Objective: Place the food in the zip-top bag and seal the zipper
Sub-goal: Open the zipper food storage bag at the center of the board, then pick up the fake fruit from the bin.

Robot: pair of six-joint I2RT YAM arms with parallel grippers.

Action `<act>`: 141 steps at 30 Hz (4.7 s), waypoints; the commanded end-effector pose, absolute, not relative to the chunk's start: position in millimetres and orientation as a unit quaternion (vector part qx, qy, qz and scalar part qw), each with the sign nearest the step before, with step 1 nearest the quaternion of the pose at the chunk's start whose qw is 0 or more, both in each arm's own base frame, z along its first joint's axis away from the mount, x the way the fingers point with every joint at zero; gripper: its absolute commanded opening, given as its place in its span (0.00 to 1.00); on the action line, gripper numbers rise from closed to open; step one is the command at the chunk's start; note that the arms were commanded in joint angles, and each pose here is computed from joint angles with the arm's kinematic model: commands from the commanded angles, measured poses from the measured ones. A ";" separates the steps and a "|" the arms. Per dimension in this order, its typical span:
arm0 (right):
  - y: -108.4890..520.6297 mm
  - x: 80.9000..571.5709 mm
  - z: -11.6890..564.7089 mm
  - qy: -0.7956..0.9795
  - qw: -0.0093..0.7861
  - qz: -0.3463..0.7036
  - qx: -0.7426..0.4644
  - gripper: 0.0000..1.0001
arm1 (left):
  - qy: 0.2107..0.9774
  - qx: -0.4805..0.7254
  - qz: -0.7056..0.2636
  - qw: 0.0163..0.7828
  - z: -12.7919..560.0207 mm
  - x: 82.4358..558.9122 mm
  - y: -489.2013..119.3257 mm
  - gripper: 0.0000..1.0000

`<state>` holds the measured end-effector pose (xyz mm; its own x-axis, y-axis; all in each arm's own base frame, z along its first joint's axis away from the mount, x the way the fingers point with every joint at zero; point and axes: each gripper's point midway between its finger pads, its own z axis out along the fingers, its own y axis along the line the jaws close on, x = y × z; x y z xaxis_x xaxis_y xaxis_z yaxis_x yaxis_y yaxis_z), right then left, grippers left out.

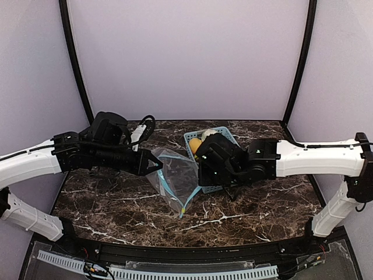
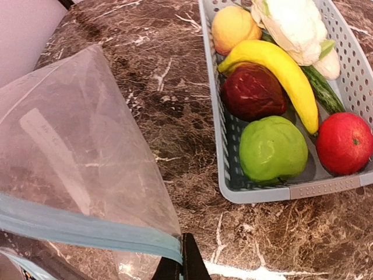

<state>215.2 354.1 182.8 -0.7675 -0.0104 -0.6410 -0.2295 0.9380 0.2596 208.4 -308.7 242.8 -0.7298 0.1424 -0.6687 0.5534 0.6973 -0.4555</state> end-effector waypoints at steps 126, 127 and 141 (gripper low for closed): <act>315.0 311.8 88.8 0.962 0.211 0.128 -0.114 0.85 | 0.868 0.137 -0.353 0.321 245.7 217.3 -267.5 0.01; 315.1 311.8 86.8 0.963 0.209 0.127 -0.113 0.85 | 0.868 0.136 -0.353 0.321 245.2 217.0 -266.9 0.01; 309.8 315.2 61.6 0.971 0.192 0.102 -0.102 0.83 | 0.867 0.123 -0.352 0.331 248.6 214.5 -257.7 0.01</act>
<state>309.4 311.8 69.8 -0.8940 -0.1862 -0.4076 -0.2725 0.9479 0.1647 215.4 -265.2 253.1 -0.7462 -0.0096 -0.6656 0.4656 0.7070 -0.5323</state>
